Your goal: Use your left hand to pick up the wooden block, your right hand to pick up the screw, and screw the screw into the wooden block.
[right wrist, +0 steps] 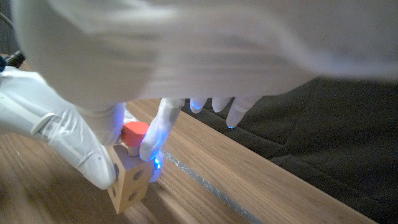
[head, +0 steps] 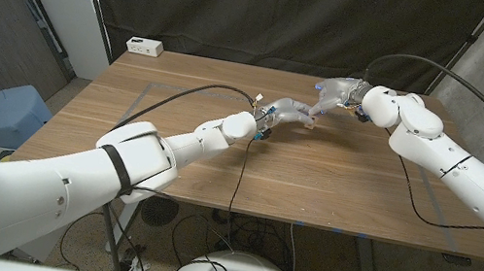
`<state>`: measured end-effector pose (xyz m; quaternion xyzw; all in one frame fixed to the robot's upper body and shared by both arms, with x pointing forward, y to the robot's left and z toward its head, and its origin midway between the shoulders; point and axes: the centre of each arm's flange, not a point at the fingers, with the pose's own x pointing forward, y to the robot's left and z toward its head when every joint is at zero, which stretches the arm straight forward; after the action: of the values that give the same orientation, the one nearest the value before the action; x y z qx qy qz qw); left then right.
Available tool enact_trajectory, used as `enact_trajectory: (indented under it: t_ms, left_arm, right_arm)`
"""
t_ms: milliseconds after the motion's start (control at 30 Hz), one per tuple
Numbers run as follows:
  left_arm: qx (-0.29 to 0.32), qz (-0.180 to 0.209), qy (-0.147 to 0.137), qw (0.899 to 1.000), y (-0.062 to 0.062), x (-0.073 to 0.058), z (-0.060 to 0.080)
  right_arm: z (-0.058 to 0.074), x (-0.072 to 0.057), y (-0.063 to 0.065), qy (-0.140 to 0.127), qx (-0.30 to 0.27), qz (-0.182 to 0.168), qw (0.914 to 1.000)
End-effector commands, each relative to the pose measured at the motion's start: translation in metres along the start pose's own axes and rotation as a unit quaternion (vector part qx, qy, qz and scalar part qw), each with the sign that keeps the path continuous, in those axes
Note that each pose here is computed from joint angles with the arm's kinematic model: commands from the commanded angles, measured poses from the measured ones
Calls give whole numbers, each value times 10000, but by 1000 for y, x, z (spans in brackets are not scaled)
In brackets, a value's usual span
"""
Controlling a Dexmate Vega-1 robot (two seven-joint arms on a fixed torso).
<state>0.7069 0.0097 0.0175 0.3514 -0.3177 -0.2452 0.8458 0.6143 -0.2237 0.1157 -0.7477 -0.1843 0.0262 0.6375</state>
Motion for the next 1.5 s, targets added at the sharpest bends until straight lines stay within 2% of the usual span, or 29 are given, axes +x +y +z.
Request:
enact_trajectory:
  t_ms: [33, 300, 867, 1233, 1500]
  left_arm:
    - [-10, -27, -14, 10000, -2, -1, -1]
    - [-13, -26, -36, 10000, -2, -2, 0]
    - [-3, -65, -83, 9999, -4, -3, 2]
    - [33, -48, -94, 9999, -3, -4, 3]
    - [6, -38, -58, 10000, -2, -5, 1]
  right_arm:
    - [-1, -2, 1, 80, 64, -110, 9999]
    - [-1, -4, -1, 79, 69, -73, 9999]
    - [-1, -21, -10, 72, 22, 244, 9997]
    - [1, -26, -19, -259, 83, 482, 9985]
    - [0, -27, -24, -348, 62, 655, 9972]
